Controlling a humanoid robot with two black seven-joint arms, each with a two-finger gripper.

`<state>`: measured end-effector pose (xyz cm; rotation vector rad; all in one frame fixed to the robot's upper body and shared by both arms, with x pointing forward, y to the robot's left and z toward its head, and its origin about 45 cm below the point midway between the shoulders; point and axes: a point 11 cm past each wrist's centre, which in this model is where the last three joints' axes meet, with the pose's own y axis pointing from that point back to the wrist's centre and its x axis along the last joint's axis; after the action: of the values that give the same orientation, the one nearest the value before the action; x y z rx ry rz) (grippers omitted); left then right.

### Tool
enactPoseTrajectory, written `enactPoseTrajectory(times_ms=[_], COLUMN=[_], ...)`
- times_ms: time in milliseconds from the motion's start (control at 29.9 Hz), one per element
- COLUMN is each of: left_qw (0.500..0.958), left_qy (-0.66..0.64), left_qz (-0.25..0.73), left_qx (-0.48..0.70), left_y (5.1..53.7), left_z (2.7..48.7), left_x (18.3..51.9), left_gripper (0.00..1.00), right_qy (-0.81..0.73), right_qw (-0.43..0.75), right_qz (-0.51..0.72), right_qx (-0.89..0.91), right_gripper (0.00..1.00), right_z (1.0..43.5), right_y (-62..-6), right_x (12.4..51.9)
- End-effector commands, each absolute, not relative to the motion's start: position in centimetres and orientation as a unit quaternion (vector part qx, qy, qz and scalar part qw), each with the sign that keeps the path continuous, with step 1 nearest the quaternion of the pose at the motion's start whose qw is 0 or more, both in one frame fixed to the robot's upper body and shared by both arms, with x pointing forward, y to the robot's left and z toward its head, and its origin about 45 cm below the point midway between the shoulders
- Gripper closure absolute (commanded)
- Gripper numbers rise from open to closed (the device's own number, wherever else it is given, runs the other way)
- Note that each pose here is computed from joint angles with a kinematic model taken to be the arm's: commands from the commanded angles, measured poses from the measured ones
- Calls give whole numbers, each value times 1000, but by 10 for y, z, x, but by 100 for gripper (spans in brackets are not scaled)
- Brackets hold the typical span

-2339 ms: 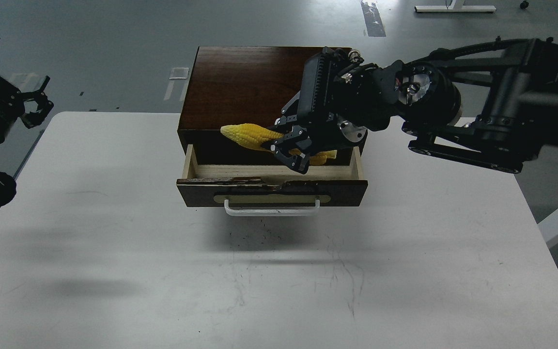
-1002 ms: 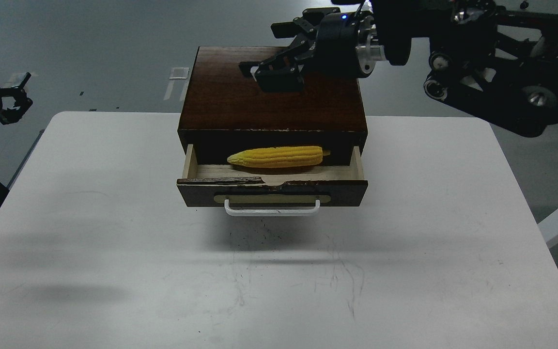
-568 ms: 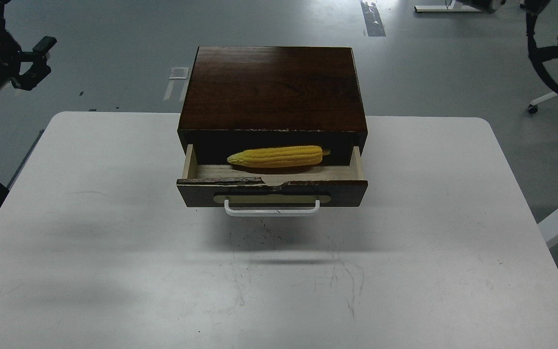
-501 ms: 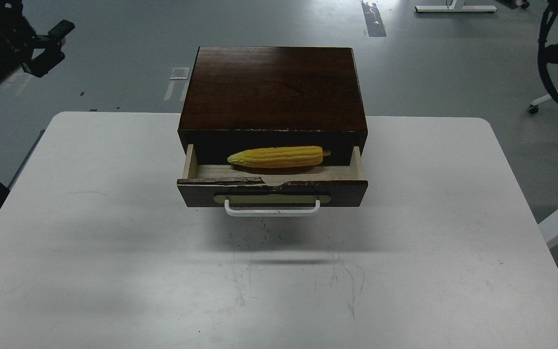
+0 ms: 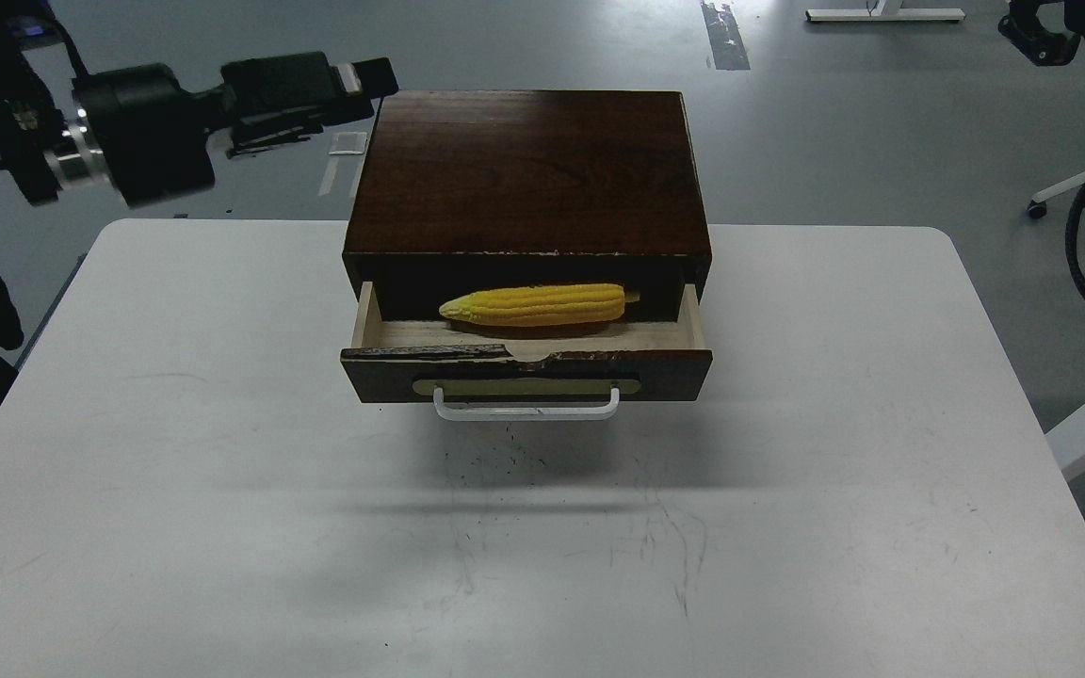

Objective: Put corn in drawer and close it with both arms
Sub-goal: 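Withdraw the right arm away from the box, then bring the left hand to the front of the open drawer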

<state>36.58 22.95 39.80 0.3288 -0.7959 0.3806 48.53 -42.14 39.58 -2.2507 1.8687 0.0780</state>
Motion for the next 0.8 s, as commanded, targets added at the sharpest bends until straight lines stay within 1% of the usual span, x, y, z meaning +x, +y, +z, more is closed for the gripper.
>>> enactPoseTrajectory(times_ms=[0,33,100,167,234,301,368,401,468,501,568,635,668,768], left_qw=[885,882,860,847,842,837,824,824,814,815,813,794,775,760], left_qy=[-421,-431,-470,-490,-500,-508,-520,-520,-534,-532,-531,-551,-568,-575], left_qz=[122,110,72,44,34,27,6,6,-45,-52,-85,-100,-113,-139], left_qx=[157,159,187,199,201,202,224,224,225,224,224,237,251,269], left_y=[198,194,184,170,164,158,157,157,145,144,130,127,128,128], left_z=[394,394,382,368,364,361,349,349,336,332,315,311,305,290], left_x=[342,337,326,322,321,321,318,318,298,295,286,286,286,282], left_gripper=[100,100,100,100,100,100,100,100,100,100,100,100,100,100], right_qy=[644,645,651,656,657,658,661,661,663,664,662,655,652,657], right_qw=[109,109,116,127,141,162,172,172,174,174,190,206,221,246], right_qz=[38,39,37,41,49,70,90,90,100,103,127,143,158,180], right_qx=[-756,-755,-749,-743,-739,-732,-725,-725,-721,-720,-713,-713,-708,-690], right_gripper=[0,0,0,0,0,0,0,0,0,0,0,0,0,0], right_z=[382,380,381,380,377,366,351,351,340,336,315,303,291,271], right_y=[-433,-436,-446,-456,-460,-465,-470,-470,-473,-473,-466,-458,-452,-445], right_x=[481,480,479,476,475,471,465,465,461,461,462,464,464,464])
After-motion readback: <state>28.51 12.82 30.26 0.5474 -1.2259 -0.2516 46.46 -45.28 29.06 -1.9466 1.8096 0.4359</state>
